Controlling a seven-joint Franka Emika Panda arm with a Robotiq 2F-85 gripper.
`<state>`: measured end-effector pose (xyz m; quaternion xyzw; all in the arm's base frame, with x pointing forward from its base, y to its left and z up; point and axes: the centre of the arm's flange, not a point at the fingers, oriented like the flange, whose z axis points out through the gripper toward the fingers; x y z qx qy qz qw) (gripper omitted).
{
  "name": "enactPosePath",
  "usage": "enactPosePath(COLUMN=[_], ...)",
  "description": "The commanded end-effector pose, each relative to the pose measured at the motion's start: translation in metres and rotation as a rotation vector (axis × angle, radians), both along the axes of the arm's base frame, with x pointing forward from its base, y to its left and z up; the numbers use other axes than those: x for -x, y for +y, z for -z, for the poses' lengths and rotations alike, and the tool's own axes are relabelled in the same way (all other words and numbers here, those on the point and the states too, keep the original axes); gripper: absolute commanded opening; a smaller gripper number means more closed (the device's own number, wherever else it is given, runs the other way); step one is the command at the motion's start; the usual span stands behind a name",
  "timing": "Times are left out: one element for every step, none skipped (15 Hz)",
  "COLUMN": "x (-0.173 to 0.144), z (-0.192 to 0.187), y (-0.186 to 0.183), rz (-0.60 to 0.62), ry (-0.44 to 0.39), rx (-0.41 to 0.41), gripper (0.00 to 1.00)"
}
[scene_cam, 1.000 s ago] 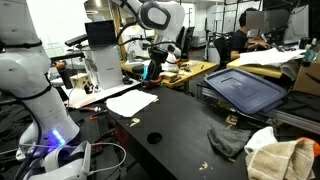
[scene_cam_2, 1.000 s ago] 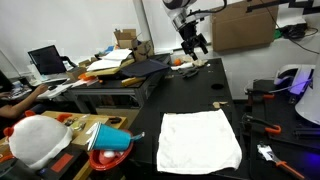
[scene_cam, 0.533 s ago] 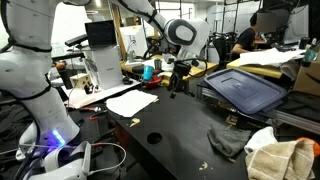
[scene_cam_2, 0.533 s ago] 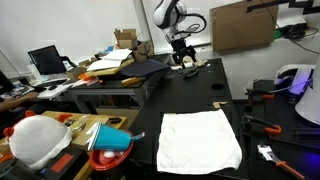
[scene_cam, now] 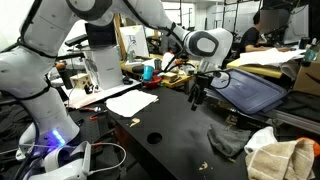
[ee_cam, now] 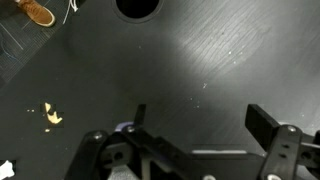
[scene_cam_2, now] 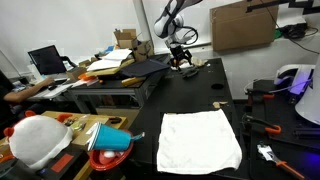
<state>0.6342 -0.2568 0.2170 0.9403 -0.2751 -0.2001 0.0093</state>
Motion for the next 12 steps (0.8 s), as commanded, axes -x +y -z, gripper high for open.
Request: enactPosePath(x=[-0.031, -0.033, -0.036, -0.039, -0.042, -0.044, -0.047, -0.049, -0.052, -0.055, -0.057, -0.06], z=[0.015, 0.02, 0.025, 0.03, 0.034, 0.039, 0.041, 0.043, 0.045, 0.043, 0.042, 0.04], y=[-0.032, -0.039, -0.046, -0.053, -0.059, -0.065, -0.07, -0.075, -0.08, -0.085, -0.089, -0.093], rz=[0.035, 0.035, 0.034, 0.027, 0.022, 0.015, 0.009, 0.006, 0.006, 0.011, 0.013, 0.026], ry=[-0.018, -0.026, -0.037, -0.044, -0.052, -0.06, -0.071, -0.082, -0.097, -0.118, -0.139, -0.156], rx=[0.069, 0.096, 0.128, 0.15, 0.173, 0.198, 0.224, 0.248, 0.27, 0.282, 0.304, 0.313], gripper=[1.0, 1.0, 1.0, 1.0, 1.0, 1.0, 1.0, 1.0, 1.0, 0.95, 0.74, 0.71])
